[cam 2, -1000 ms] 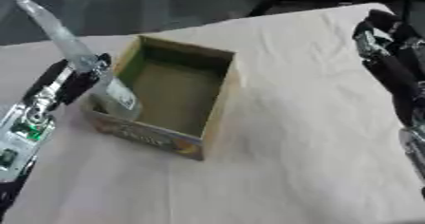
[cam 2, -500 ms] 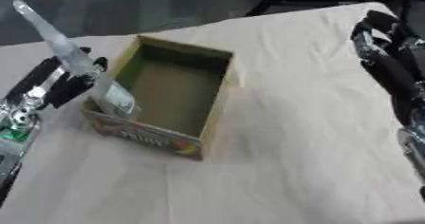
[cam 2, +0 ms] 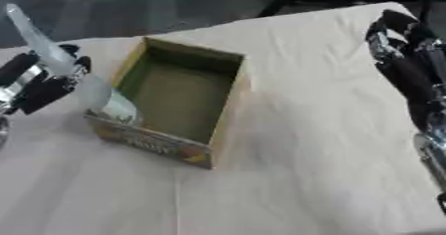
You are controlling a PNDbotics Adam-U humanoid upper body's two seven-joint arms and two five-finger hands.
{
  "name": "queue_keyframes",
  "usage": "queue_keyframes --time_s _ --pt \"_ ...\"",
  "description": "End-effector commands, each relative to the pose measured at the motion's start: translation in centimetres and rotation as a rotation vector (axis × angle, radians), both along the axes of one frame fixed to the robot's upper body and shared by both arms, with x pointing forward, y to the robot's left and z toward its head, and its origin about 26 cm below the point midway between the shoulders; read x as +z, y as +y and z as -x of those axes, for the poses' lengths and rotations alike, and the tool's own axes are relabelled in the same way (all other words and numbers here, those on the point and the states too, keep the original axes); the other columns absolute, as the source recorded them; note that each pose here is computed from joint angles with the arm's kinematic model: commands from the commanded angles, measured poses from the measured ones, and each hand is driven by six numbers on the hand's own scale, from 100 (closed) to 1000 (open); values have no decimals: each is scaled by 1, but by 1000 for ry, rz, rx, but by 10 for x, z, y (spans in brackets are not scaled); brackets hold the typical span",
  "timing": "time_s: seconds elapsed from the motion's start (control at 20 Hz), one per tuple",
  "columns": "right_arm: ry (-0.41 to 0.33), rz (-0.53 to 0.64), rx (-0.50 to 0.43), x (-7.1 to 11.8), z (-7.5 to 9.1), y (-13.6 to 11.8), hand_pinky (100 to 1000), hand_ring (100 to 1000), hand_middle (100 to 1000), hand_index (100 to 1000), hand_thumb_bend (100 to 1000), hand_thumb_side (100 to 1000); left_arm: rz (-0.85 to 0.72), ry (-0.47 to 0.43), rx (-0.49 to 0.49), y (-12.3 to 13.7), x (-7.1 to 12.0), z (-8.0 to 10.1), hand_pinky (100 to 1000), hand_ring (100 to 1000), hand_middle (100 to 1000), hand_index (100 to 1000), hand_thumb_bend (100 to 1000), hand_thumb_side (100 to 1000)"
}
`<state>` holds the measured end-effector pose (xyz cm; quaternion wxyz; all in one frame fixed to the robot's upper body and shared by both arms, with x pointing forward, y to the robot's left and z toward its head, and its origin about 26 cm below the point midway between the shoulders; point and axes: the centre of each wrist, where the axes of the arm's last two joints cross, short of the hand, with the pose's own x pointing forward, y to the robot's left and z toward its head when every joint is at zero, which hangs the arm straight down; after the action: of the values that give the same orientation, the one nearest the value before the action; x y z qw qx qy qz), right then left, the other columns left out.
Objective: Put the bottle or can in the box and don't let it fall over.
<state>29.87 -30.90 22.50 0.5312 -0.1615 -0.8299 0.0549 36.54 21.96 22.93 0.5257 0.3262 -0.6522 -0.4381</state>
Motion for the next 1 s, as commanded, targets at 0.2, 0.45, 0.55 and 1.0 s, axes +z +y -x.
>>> queue_keyframes --time_s 0.2,0.45,0.55,1.0 --pt "-38 24 -10 12 4 -3 866 866 904 917 100 539 14 -14 -22 20 10 14 962 732 701 835 134 1000" --pt "-43 18 -30 11 5 -6 864 865 902 915 100 541 200 -142 -111 42 33 46 985 648 645 880 100 934" --pt "-44 12 -27 12 5 -5 864 865 903 915 100 541 272 -153 -136 48 38 52 984 646 637 871 100 921" --pt "-47 3 -29 12 5 -5 862 864 901 914 100 541 349 -170 -89 50 37 49 978 649 627 861 100 880"
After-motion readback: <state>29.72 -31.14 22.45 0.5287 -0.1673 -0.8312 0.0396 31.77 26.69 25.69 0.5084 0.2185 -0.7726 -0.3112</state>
